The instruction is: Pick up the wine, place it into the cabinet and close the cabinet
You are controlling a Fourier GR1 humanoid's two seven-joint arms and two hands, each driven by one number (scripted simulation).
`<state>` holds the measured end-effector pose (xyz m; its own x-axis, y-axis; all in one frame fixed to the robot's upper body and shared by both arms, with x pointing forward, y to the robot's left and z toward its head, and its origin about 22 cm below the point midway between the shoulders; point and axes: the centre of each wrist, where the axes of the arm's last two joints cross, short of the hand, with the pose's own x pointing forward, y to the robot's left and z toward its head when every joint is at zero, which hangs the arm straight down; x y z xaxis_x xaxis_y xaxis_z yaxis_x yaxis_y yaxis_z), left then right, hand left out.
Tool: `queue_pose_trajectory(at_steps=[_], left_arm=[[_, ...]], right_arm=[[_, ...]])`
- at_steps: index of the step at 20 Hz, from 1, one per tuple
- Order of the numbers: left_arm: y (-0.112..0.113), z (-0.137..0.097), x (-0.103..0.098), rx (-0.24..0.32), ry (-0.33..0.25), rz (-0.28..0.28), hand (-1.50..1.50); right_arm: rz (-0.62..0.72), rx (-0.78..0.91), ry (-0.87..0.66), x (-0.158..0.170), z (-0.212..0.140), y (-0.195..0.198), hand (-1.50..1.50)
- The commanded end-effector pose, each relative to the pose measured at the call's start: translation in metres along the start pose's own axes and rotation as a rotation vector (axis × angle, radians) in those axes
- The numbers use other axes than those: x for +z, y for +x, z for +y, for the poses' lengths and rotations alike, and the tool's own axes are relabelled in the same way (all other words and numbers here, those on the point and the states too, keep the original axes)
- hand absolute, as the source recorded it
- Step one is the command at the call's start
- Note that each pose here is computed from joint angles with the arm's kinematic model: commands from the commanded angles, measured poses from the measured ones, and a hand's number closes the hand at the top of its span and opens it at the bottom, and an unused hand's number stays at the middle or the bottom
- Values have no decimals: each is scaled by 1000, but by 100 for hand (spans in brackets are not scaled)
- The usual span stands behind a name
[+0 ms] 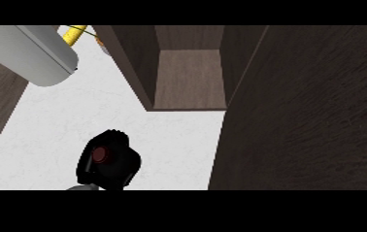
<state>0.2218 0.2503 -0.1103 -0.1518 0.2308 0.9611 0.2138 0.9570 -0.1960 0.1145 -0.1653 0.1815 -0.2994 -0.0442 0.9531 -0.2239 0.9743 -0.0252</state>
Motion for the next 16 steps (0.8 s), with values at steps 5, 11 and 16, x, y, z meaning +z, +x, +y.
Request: queue_pose_trajectory(at_steps=[5, 11, 16], left_arm=[[29, -48, -17, 23, -64, -17, 150], [62, -85, -8, 4, -48, -16, 150], [57, -116, -34, -77, -10, -73, 150]], right_arm=[[-67, -49, -14, 30, -7, 36, -150], [-83, -40, -10, 30, -5, 32, -150], [-77, -28, 8, 33, -6, 28, -150]])
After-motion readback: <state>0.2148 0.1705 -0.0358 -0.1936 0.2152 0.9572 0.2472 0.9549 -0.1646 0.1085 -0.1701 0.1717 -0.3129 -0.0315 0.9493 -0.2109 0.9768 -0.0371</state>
